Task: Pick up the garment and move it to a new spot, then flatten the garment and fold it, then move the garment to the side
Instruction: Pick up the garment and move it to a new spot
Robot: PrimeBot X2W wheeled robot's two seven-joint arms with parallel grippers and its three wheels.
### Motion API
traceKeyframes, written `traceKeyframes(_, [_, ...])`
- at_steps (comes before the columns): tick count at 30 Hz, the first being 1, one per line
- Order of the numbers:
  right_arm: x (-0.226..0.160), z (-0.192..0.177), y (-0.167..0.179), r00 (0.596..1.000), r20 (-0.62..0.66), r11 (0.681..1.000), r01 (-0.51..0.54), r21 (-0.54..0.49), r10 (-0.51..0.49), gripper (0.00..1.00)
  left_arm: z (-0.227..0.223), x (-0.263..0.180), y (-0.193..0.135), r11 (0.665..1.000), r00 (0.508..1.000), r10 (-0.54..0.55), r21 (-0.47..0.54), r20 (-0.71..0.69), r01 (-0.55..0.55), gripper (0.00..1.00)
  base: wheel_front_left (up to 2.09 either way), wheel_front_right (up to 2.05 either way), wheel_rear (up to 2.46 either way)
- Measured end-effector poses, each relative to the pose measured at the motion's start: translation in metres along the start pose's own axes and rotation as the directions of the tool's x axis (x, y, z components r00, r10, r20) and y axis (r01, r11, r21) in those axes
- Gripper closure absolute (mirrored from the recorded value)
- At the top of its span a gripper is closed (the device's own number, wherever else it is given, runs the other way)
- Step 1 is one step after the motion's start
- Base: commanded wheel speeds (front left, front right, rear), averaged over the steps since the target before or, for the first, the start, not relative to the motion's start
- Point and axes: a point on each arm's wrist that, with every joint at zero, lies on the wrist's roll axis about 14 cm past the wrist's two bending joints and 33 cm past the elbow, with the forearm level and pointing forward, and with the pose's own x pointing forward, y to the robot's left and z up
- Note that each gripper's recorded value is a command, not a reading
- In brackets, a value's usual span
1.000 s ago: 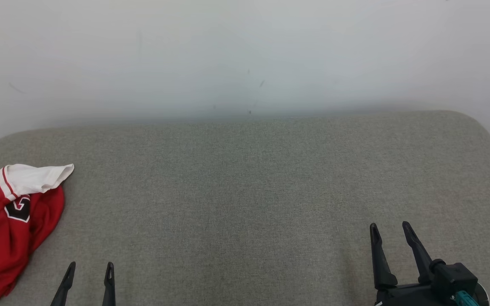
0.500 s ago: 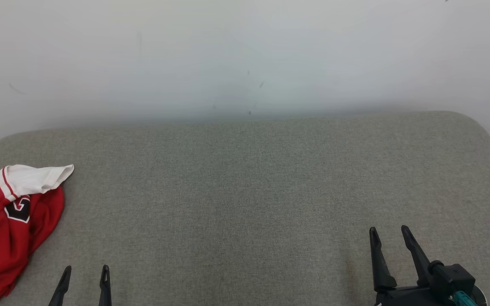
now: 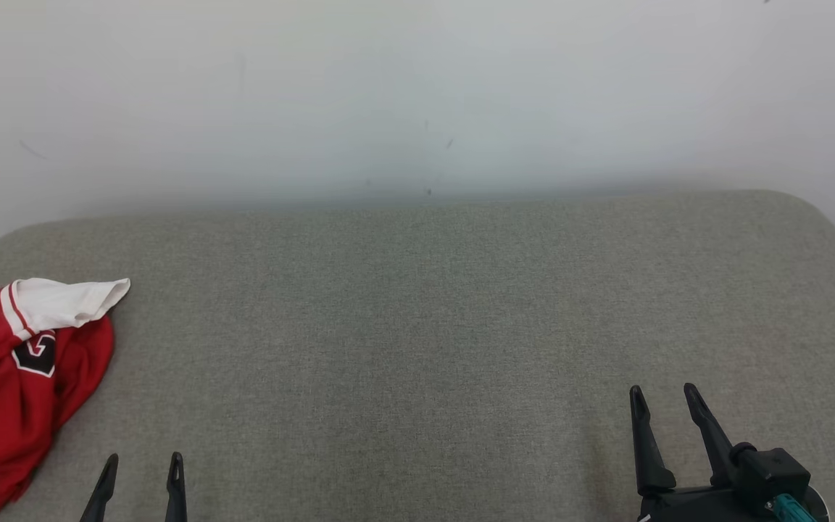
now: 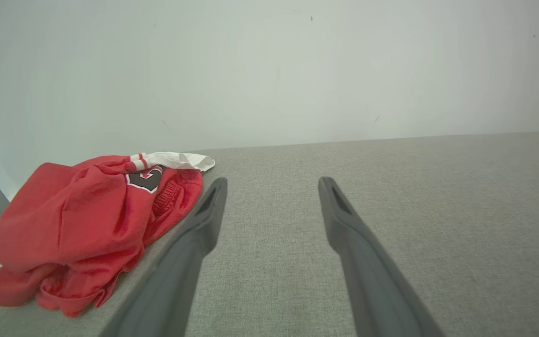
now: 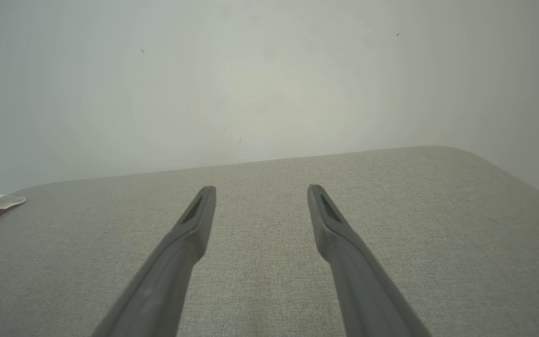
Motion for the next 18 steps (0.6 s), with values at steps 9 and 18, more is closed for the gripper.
traceKeyframes(9, [0.004,-0.006,0.01,0.999,-0.016,0.999,-0.03,0.01,0.03,0.0,0.001,-0.008,0.014,0.999,0.999,0.04,0.005,0.001,-0.04,0.0,0.0,0.0,0.0])
traceKeyframes(18, [0.016,-0.012,0.038,0.993,-0.034,0.993,-0.114,0.029,0.115,0.0,0.001,-0.031,0.043,0.99,0.99,0.142,0.016,-0.004,-0.142,0.0,0.0,0.0,0.0])
